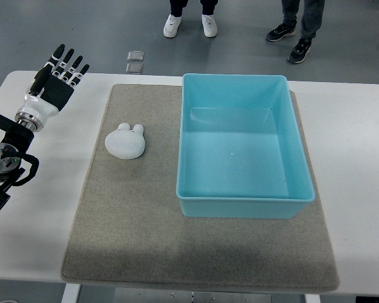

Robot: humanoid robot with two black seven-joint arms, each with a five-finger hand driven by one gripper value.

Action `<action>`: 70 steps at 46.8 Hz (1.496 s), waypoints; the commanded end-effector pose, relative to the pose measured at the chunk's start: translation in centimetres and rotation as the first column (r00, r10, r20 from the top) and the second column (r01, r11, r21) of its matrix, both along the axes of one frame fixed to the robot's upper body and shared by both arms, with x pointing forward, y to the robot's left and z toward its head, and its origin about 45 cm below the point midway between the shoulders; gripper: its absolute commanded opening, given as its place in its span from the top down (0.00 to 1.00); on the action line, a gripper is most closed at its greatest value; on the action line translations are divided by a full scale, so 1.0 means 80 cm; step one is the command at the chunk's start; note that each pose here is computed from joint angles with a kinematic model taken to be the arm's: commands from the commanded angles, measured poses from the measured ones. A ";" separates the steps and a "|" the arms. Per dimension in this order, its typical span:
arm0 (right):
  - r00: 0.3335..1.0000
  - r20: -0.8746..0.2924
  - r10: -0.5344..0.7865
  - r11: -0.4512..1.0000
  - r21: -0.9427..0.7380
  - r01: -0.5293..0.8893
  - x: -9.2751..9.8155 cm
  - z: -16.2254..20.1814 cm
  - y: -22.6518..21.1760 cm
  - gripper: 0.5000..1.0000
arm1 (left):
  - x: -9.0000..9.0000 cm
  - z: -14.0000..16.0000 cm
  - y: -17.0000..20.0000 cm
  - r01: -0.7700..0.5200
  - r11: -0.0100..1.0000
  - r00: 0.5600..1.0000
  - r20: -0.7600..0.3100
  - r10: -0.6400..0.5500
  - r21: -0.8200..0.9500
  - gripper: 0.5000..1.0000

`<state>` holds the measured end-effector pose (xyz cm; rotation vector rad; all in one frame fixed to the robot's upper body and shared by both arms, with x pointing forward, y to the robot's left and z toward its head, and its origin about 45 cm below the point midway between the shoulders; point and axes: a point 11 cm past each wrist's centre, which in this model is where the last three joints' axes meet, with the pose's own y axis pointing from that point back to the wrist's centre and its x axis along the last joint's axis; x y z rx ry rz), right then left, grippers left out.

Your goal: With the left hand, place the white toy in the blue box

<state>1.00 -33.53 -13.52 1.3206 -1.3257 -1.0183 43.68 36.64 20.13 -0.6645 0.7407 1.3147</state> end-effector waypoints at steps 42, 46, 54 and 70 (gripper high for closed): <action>1.000 0.000 0.000 1.000 0.000 0.000 0.000 0.000 0.000 0.13 | 0.000 0.008 -0.034 0.047 0.999 0.998 -0.038 -0.047 0.015 0.00; 1.000 0.000 0.000 1.000 0.001 0.000 0.000 0.000 0.001 0.13 | 0.000 0.010 -0.033 0.047 0.999 0.998 -0.037 -0.046 0.019 0.00; 1.000 0.000 0.002 1.000 0.000 -0.002 0.000 0.000 0.000 0.13 | -0.002 0.009 -0.035 0.064 0.997 0.997 -0.046 -0.062 0.038 0.00; 1.000 0.000 0.000 1.000 0.001 0.000 0.000 0.000 0.001 0.13 | -0.004 0.029 -0.026 0.149 0.957 0.988 -0.004 -0.153 0.248 0.03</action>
